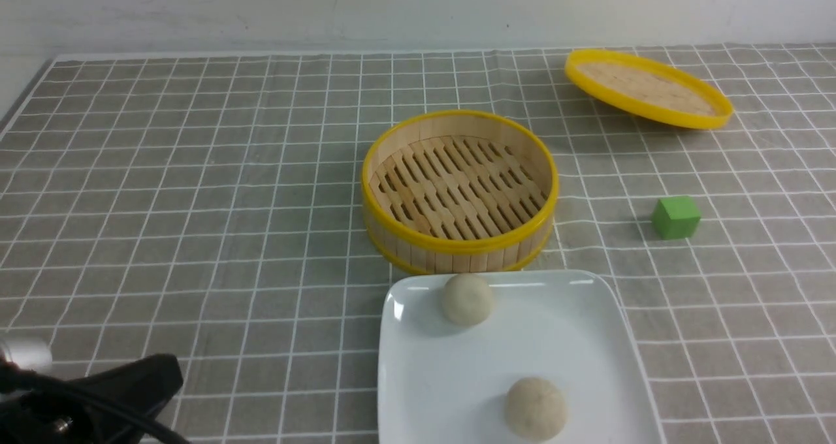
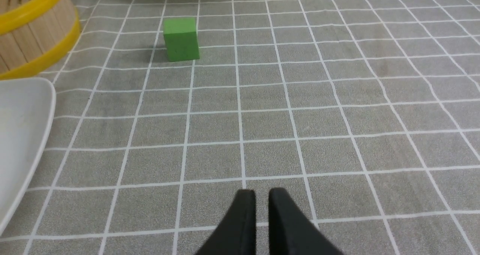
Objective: Put the steamed buns into the plate on the grey tablecloth.
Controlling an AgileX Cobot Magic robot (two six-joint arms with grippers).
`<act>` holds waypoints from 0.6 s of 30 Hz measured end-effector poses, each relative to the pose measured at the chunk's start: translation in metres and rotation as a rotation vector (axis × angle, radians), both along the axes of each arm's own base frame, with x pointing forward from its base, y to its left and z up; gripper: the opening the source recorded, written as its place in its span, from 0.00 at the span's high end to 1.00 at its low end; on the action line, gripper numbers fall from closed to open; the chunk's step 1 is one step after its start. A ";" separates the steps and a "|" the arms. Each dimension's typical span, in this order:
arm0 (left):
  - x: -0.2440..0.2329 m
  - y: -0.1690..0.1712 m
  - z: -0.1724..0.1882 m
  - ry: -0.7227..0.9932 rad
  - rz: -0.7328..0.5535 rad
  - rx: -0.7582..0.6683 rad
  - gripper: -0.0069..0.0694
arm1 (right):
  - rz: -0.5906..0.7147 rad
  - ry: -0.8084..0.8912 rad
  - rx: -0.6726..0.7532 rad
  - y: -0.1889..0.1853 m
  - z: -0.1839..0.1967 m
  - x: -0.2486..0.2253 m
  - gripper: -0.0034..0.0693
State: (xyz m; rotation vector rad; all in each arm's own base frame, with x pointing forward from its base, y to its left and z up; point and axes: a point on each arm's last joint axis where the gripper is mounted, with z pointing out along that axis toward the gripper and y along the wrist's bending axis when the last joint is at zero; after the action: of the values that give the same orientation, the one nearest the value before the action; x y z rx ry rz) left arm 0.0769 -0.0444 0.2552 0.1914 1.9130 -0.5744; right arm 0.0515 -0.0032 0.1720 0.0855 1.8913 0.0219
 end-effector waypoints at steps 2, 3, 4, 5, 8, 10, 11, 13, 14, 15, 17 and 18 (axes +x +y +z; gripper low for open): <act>0.000 0.001 -0.001 -0.014 0.000 0.024 0.84 | 0.000 0.000 0.000 0.000 0.000 0.000 0.84; -0.001 0.002 0.000 -0.028 0.001 0.030 0.84 | 0.000 0.000 0.000 0.000 0.000 0.000 0.84; -0.002 0.003 0.000 -0.036 0.006 0.031 0.84 | 0.000 0.000 0.000 0.000 0.000 0.000 0.84; -0.002 0.003 0.000 -0.036 0.008 0.032 0.84 | 0.000 0.000 0.000 0.000 0.000 0.000 0.84; -0.004 0.011 0.000 -0.070 0.067 0.042 0.84 | 0.000 0.000 0.000 0.000 0.000 0.000 0.84; -0.008 0.020 -0.007 -0.105 0.136 0.079 0.83 | 0.000 0.000 0.000 0.000 0.000 0.000 0.84; -0.010 0.025 -0.013 -0.125 0.184 0.113 0.83 | 0.000 0.000 0.000 0.000 0.000 0.000 0.84; -0.012 0.029 -0.018 -0.139 0.220 0.134 0.83 | 0.000 0.000 0.000 0.000 0.000 0.000 0.84; -0.017 0.034 -0.028 -0.154 0.273 0.149 0.82 | 0.000 0.000 0.000 0.000 0.000 0.000 0.83; -0.019 0.037 -0.035 -0.160 0.320 0.155 0.82 | 0.000 0.000 0.000 0.000 0.000 0.000 0.83; -0.022 0.041 -0.047 -0.165 0.379 0.163 0.82 | 0.000 0.000 0.000 0.000 0.000 0.000 0.83; -0.023 0.044 -0.053 -0.159 0.423 0.166 0.82 | 0.000 0.000 0.000 0.000 0.000 0.000 0.83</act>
State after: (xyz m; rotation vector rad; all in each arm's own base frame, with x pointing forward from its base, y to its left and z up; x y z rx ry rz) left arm 0.0535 -0.0008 0.2022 -0.0614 1.7754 -0.1132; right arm 0.0515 -0.0032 0.1720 0.0854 1.8913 0.0217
